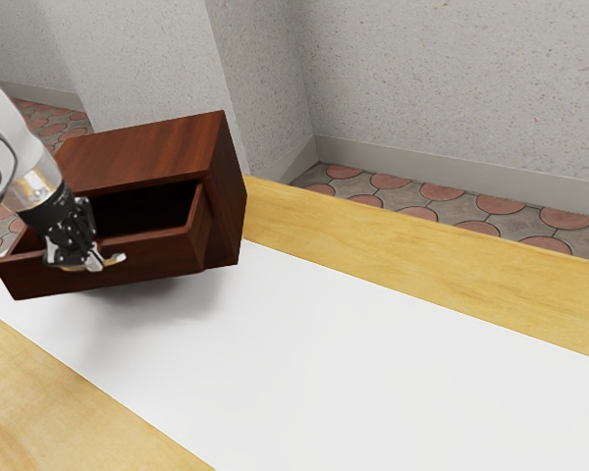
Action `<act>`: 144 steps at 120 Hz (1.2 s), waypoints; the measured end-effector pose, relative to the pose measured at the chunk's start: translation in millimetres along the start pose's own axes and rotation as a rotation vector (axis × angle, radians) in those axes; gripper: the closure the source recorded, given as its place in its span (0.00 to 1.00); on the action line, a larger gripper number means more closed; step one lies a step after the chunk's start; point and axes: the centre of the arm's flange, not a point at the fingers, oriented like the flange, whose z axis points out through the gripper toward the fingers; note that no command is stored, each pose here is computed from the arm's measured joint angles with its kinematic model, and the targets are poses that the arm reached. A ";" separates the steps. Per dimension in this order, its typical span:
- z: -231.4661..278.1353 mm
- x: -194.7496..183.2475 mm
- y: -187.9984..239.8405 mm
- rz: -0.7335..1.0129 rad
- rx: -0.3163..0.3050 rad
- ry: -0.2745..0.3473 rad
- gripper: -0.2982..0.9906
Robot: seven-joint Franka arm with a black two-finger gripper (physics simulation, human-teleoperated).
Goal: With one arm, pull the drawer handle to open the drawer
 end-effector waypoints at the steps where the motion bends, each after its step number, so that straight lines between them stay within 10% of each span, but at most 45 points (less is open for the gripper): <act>1: 0.0 0.0 -0.5 0.000 0.000 0.000 0.84; 104: -12.2 -2.3 -30.7 0.008 -0.005 -0.016 0.84; 144: -67.4 -12.3 -10.7 0.033 -0.052 -0.015 0.44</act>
